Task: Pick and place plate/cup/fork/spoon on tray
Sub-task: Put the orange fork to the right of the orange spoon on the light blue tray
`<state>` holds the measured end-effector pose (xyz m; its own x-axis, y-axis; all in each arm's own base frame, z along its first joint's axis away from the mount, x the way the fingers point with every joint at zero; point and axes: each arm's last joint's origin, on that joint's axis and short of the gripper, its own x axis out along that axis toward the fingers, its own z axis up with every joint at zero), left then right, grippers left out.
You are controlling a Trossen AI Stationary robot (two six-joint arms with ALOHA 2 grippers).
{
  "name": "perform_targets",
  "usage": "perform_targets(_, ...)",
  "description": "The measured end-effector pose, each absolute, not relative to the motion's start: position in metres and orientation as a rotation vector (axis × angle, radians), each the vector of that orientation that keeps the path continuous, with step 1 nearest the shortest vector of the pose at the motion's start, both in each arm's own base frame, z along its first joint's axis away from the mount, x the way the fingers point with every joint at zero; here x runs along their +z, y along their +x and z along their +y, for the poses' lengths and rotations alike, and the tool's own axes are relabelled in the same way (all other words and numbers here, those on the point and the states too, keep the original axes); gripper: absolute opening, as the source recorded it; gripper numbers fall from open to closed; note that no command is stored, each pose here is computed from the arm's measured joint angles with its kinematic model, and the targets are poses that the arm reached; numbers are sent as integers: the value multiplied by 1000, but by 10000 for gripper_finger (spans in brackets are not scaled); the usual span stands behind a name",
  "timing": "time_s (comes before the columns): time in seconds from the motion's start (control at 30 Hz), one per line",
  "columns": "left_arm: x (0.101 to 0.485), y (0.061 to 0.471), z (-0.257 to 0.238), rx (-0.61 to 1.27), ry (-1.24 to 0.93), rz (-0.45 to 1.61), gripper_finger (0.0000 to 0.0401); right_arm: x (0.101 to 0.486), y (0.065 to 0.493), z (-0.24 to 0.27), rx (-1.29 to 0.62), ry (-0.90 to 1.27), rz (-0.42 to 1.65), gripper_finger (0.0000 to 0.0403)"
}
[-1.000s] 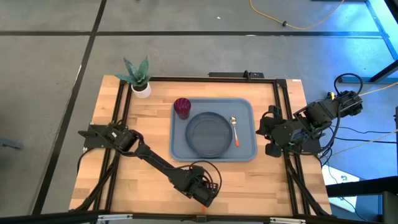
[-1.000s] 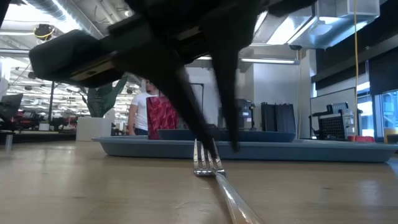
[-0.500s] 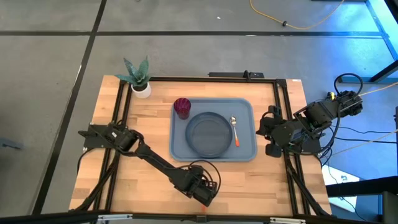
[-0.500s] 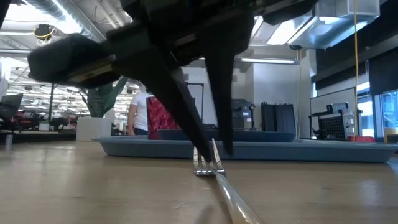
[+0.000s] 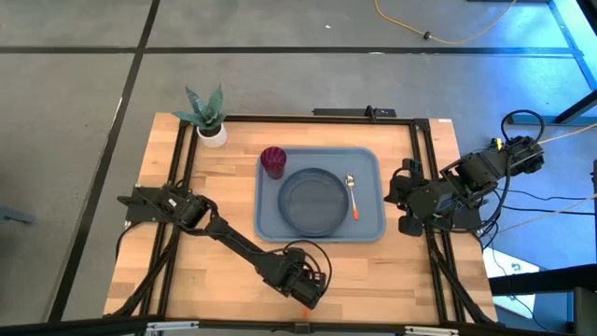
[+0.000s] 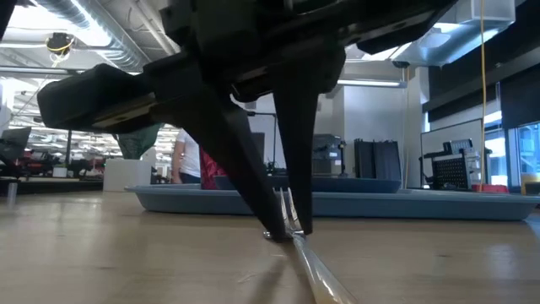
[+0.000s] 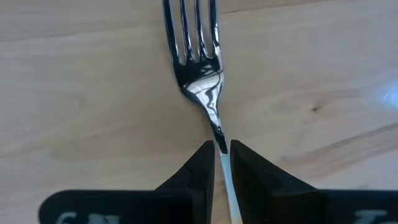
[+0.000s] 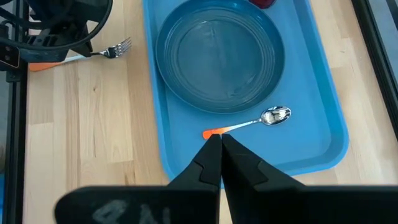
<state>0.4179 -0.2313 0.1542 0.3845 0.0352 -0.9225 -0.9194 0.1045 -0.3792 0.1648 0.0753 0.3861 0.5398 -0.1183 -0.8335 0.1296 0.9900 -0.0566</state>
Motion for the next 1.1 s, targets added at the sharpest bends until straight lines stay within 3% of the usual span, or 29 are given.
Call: perform_targets(1.1,154,424,-220,882,-1306,977,44,386,165,75,-134,-11,992,12)
